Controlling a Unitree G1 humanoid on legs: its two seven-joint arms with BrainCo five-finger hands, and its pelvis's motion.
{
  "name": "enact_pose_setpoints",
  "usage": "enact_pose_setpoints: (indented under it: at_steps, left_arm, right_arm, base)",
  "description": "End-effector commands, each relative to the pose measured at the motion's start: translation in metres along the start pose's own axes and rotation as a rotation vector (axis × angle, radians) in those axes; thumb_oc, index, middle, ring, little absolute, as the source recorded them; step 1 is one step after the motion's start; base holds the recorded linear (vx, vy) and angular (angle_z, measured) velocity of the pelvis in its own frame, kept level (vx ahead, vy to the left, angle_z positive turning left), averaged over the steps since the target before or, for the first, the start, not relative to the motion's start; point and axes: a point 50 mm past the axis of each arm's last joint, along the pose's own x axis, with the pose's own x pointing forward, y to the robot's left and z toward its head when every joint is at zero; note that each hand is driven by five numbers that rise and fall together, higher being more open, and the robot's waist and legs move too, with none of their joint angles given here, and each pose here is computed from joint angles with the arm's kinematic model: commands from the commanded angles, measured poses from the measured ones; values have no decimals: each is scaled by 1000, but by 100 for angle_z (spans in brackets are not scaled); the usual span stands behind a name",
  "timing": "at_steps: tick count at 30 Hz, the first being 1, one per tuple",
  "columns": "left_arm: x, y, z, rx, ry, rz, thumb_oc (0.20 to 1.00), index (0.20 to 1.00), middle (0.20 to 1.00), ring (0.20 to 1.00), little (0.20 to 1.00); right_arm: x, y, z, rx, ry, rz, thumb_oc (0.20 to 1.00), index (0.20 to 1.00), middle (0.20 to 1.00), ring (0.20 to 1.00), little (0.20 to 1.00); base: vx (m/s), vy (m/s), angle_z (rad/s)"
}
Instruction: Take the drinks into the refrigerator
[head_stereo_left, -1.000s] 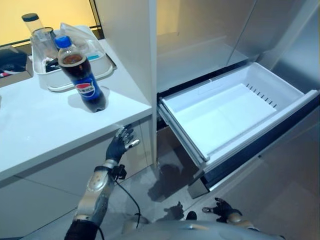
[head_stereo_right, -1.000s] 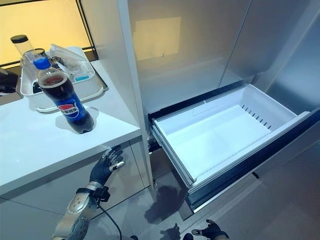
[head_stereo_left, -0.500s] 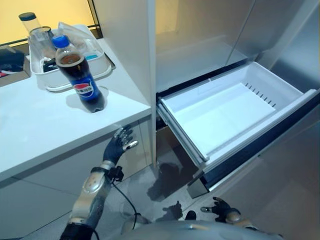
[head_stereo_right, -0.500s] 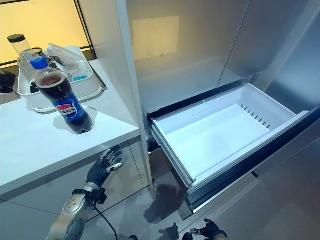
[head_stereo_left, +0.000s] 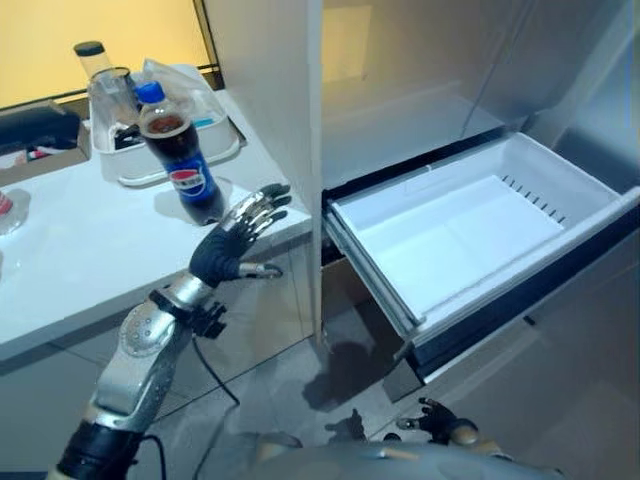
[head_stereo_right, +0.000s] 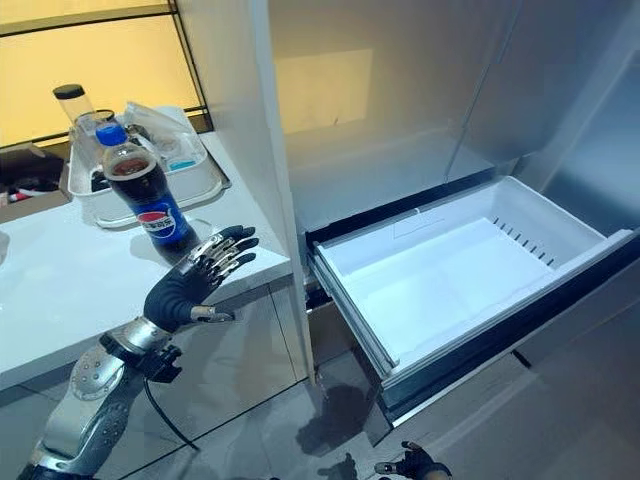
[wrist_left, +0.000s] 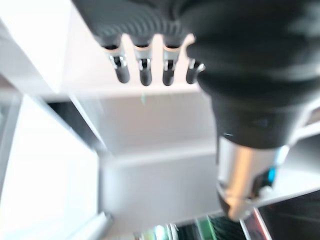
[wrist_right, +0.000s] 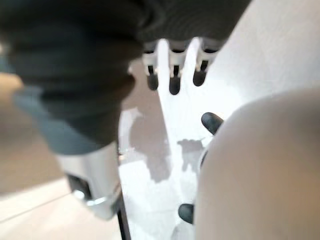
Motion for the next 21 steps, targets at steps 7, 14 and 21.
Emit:
enact_pose_setpoints:
  at_steps: [7, 14, 21]
  left_arm:
    - [-5, 13, 33, -50, -215, 64, 1000, 1000, 1000, 1000, 1000]
    - [-49, 48, 3, 6, -182, 645, 1000, 1000, 1000, 1000, 1000]
    - [-87, 58, -19, 57, -83, 950, 1000, 1000, 1000, 1000, 1000]
  right_arm:
    - [3, 1, 13, -82, -24, 22, 1000, 1000, 1000, 1000, 1000]
    - [3, -10, 18, -35, -45, -51, 1000, 1000, 1000, 1000, 1000]
    - [1, -24, 16, -14, -51, -112, 1000, 1000, 1000, 1000, 1000]
  base:
    - [0, 0, 0]
    - [0, 0, 0]
    - [0, 0, 0]
